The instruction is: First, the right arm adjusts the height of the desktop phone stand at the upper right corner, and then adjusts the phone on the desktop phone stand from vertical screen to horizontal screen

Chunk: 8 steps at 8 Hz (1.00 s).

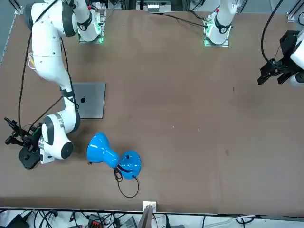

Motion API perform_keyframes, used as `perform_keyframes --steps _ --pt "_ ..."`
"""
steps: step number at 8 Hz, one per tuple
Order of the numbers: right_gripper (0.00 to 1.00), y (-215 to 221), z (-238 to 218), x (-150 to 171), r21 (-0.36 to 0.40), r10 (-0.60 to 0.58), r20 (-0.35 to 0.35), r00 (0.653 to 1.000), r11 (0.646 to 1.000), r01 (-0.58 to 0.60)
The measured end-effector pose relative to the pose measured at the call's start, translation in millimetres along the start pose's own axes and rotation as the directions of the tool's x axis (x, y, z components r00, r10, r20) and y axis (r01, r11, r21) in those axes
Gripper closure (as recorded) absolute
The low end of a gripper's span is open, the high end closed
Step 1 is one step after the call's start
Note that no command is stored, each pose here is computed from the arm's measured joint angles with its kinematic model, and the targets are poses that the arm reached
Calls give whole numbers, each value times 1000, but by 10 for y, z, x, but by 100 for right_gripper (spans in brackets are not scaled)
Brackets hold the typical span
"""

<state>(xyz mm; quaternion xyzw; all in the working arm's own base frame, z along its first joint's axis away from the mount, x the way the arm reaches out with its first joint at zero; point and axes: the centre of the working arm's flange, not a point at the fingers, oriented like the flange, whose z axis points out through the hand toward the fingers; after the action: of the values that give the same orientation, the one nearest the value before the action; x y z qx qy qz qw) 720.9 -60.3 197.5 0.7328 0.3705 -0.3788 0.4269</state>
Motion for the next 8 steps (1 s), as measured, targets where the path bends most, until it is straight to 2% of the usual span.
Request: perform_keyframes --steps 2,5,8 --pt "58 4 -4 -2 -1 1 -1 1000 1000 -1" --pt "70 23 -19 -16 -3 6 -3 1000 1000 -6" --pt "71 58 -62 -40 -8 15 -10 1000 1000 -15"
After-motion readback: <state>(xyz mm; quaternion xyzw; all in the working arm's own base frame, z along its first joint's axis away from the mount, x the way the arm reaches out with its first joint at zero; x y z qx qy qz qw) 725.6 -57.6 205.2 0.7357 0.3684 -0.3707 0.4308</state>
